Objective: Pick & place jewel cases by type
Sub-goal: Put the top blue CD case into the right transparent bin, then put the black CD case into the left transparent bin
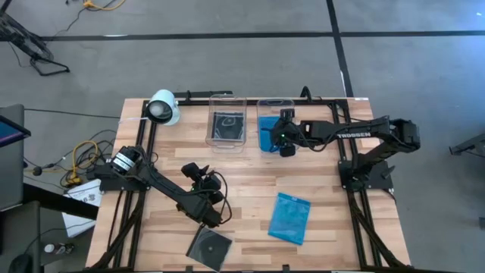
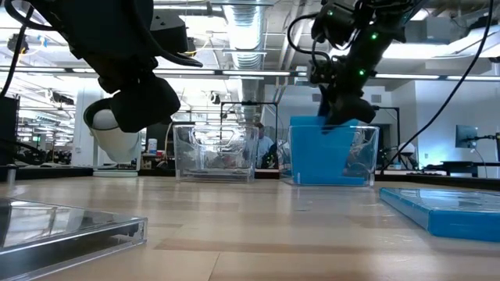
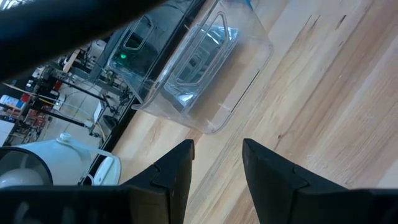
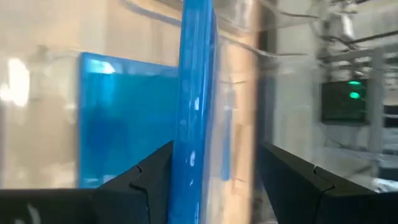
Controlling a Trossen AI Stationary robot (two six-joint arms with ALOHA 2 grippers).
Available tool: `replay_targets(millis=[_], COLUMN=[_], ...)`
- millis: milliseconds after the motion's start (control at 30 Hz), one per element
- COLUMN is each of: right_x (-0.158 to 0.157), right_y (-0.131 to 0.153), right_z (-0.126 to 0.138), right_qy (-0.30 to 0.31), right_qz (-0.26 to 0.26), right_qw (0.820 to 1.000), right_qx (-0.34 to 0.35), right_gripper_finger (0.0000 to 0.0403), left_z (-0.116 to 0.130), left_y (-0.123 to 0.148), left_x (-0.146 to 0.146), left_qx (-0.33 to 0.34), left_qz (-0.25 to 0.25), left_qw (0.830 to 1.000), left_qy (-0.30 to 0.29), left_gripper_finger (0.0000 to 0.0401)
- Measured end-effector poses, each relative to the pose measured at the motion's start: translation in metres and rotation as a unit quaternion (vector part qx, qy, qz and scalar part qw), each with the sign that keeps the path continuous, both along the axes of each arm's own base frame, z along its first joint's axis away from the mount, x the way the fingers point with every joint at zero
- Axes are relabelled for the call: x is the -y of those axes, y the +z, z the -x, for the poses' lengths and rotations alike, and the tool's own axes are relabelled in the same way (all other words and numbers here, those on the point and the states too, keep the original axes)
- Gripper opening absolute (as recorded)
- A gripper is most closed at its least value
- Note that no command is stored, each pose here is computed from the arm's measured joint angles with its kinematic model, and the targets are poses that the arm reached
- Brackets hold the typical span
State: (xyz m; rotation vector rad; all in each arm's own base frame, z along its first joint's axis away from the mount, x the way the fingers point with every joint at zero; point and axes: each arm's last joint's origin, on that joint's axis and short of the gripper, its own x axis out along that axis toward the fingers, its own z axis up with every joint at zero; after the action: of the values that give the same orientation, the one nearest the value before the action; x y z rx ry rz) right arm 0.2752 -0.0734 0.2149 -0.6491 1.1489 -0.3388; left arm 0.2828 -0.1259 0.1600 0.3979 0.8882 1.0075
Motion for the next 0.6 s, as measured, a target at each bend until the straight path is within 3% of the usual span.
replay_targets(millis=[167,600], right_x=[0.007,0.005], right_y=[-0.003,0.023], right_z=[0.003,-0.001], right_qy=[0.001,0.002], right_qz=[-0.064,-0.117], right_qw=[0.998,0.993], right_qx=[0.012,0.029], right_gripper_finger=[0.0208,0.0205], left_z=[0.000,0.000], left_y=[0.000,0.000], left_x=[0.000,0.000], left_qx=[0.000,-0.004], left_qz=[0.000,0.002], left_qw=[1.000,1.000], left_qy=[0.000,0.000], left_gripper_finger=[0.0137,0.0137])
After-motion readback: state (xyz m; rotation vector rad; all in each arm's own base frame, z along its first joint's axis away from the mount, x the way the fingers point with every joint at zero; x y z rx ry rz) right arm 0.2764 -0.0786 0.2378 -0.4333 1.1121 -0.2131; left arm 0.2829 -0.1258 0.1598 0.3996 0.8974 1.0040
